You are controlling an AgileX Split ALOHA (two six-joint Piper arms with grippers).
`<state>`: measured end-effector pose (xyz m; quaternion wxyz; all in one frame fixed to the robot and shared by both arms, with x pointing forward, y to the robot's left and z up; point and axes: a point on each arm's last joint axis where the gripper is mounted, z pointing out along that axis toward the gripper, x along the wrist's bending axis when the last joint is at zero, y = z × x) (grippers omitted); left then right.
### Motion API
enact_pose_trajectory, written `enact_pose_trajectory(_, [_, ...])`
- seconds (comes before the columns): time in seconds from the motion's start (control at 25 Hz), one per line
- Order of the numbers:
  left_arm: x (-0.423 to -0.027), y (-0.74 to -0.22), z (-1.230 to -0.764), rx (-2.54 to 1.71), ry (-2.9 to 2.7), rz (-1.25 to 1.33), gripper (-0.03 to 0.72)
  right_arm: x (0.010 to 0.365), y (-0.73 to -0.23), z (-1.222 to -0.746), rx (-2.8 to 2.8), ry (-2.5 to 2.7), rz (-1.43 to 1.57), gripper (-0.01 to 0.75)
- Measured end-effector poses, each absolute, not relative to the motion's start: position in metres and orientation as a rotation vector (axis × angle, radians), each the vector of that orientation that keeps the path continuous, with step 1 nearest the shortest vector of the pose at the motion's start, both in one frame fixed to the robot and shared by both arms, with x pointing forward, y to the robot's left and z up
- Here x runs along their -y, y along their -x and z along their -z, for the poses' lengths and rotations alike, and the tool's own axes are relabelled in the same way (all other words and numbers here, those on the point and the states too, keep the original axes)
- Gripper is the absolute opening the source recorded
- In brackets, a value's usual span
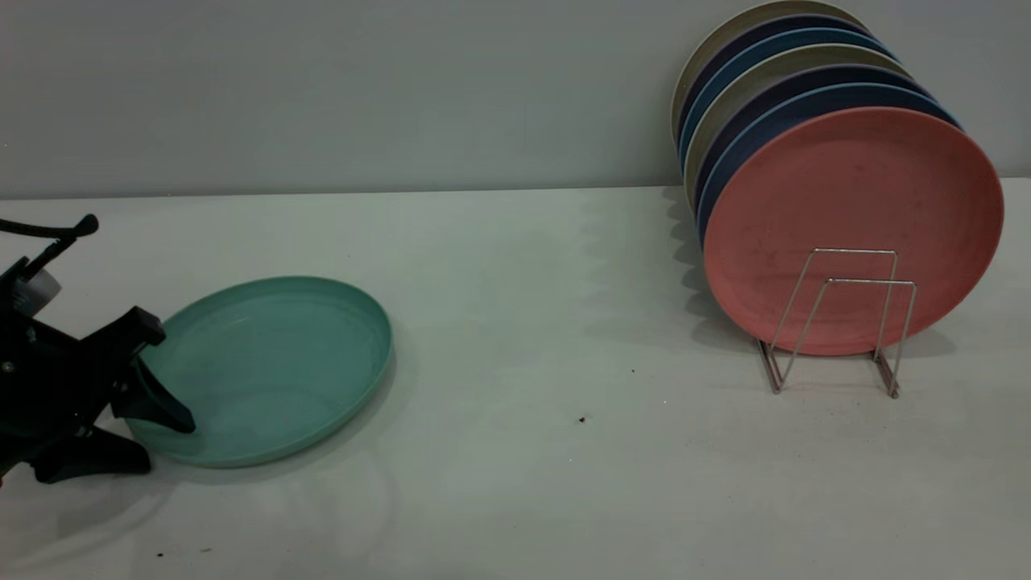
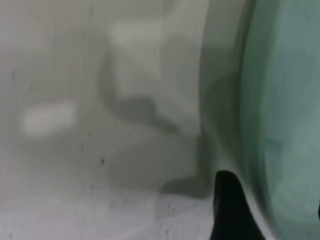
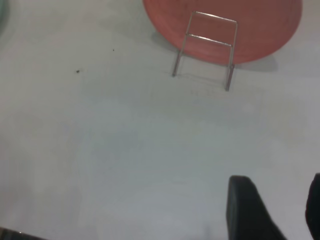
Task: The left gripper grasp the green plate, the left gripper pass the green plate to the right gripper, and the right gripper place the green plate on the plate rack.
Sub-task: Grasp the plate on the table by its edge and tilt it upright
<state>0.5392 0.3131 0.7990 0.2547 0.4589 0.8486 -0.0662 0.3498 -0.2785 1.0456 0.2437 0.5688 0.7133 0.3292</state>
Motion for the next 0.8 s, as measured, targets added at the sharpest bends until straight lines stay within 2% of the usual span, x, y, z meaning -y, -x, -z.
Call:
enact_pose_trajectory(0.16, [-0.314, -0.545, -0.800, -2.290, -1.253, 0.165, 0.367, 0.279, -0.350, -1.046, -1.948, -1.553, -0.900, 0.311])
enact_pose_trajectory(0.48, [-0.316, -0.547, -0.799, -2.299, -1.254, 0.144, 0.047, 0.279, -0.350, -1.046, -1.948, -1.553, -0.900, 0.311])
enact_pose_trajectory(0.56, [-0.316, -0.547, -0.799, -2.298, -1.259, 0.142, 0.021, 0.279, -0.350, -1.046, -1.948, -1.553, -0.900, 0.311])
enact_pose_trajectory(0.8, [-0.318, -0.554, -0.802, -2.259, -1.303, 0.099, 0.016, 0.272, -0.350, -1.048, -1.944, -1.593, -1.009, 0.311])
